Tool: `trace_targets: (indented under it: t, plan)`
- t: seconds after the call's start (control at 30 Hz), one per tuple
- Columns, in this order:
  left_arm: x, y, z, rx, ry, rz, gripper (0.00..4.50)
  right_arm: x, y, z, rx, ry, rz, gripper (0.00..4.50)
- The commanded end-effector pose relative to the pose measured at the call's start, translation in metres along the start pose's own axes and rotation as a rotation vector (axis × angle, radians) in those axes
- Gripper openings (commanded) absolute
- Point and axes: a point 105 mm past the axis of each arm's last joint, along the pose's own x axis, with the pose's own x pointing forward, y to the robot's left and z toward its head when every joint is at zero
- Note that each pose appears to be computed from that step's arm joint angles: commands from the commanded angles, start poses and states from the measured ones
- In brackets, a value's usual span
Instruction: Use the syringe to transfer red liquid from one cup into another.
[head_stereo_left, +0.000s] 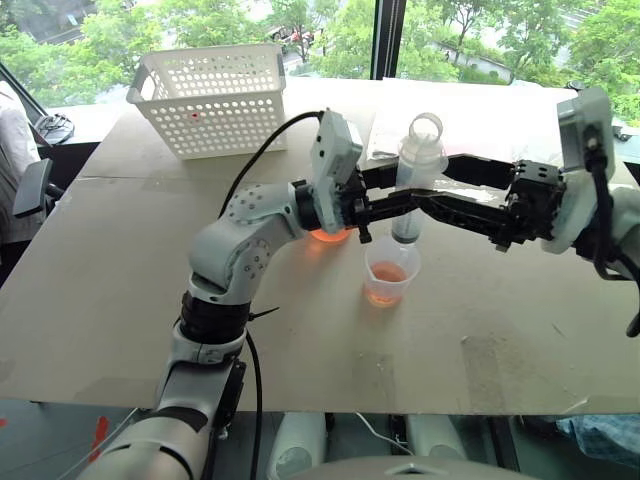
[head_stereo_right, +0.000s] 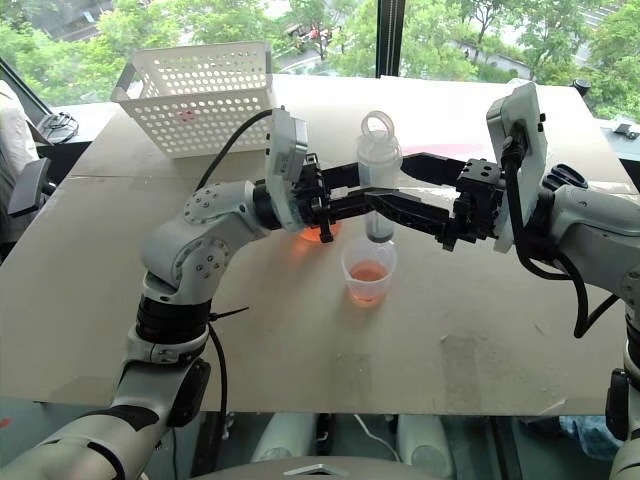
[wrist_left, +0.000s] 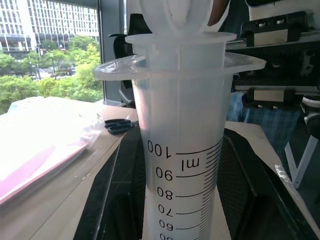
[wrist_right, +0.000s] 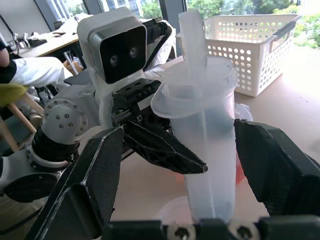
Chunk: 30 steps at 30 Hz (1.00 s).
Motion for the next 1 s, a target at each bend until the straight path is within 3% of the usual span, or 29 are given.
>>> trace_targets:
  t: [0.03, 0.27, 0.37, 0.47, 0.53, 0.63, 0.73, 1.0]
  plan:
    - [-0.006, 0.006, 0.036, -0.054, -0.109, 0.040, 1.36, -0.015, 0.004, 0.013, -0.057, -0.069, 0.028, 3.86]
    - [-0.040, 0.034, 0.067, -0.312, -0.183, 0.219, 1.36, -0.030, 0.011, -0.005, -0.238, -0.033, 0.089, 3.86]
    - [-0.071, 0.050, 0.076, -0.398, -0.127, 0.362, 1.36, -0.037, 0.017, -0.014, -0.286, -0.008, 0.133, 3.86]
    - [-0.108, 0.055, 0.076, -0.484, 0.013, 0.453, 1.36, -0.047, 0.021, -0.022, -0.331, -0.021, 0.184, 3.86]
    - [-0.142, 0.053, 0.065, -0.575, 0.170, 0.517, 1.36, -0.053, 0.021, -0.030, -0.336, -0.026, 0.215, 3.86]
    - [-0.172, 0.051, 0.051, -0.673, 0.302, 0.593, 1.36, -0.058, 0.020, -0.038, -0.329, -0.024, 0.227, 3.86]
    - [-0.206, 0.057, 0.016, -0.780, 0.476, 0.767, 1.36, -0.064, 0.015, -0.048, -0.307, -0.012, 0.217, 3.86]
    - [-0.236, 0.080, -0.054, -0.899, 0.680, 0.949, 1.36, -0.073, 0.008, -0.063, -0.284, 0.044, 0.214, 3.86]
